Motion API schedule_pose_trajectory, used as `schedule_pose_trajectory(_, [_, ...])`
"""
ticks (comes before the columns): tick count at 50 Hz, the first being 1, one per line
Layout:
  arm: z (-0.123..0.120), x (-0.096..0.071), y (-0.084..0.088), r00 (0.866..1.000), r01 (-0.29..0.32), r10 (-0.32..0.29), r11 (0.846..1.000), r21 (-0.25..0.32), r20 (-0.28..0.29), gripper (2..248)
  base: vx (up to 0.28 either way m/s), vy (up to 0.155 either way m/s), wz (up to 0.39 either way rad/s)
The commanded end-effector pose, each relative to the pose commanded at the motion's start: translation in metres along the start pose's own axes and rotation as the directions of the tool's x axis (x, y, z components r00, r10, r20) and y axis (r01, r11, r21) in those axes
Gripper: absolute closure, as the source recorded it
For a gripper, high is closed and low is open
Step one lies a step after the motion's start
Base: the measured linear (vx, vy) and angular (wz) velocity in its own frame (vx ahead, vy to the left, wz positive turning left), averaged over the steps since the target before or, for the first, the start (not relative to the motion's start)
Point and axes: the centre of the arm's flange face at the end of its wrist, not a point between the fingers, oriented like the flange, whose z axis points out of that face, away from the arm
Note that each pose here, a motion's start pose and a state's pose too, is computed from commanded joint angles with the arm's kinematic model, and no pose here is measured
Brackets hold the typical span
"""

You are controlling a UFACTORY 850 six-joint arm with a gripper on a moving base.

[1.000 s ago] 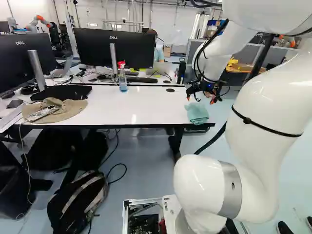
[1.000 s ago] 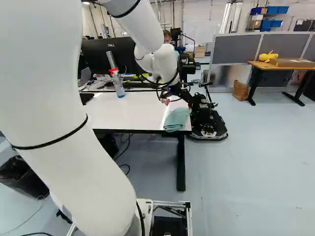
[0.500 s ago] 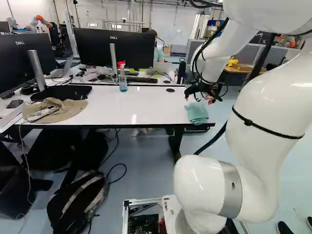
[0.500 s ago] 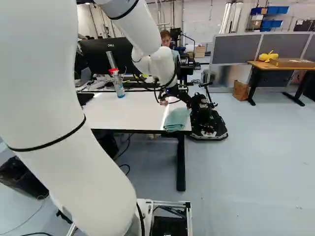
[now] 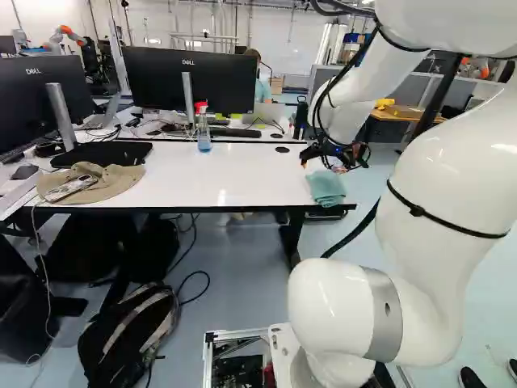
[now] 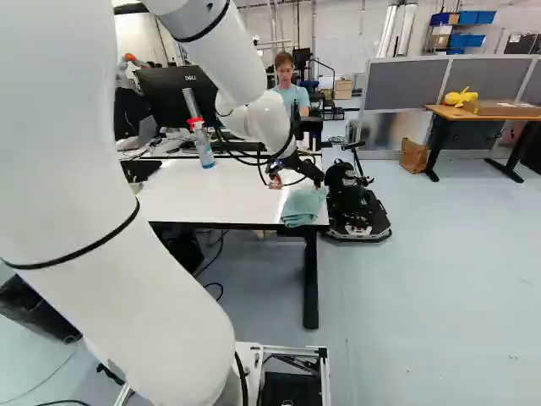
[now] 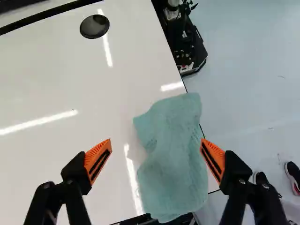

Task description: Clean the table with the green towel

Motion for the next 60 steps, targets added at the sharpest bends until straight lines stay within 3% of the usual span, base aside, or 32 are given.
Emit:
schedule_pose_trajectory(17, [0.002, -0.026, -0.018, 0.996, 0.035, -0.033, 0.999, 0.024, -0.086, 3, 0.000, 0.000, 0.000])
schedule_pose_trajectory(31, [0.002, -0.053, -0.035, 0.983, 0.070, -0.061, 0.996, 0.047, -0.171, 3, 0.000, 0.000, 0.000])
schedule_pose_trajectory(42, [0.001, -0.079, -0.048, 0.966, 0.101, -0.081, 0.993, 0.068, -0.247, 3, 0.000, 0.000, 0.000])
schedule_pose_trajectory(60, [-0.003, -0.122, -0.065, 0.925, 0.151, -0.104, 0.983, 0.101, -0.366, 3, 0.000, 0.000, 0.000])
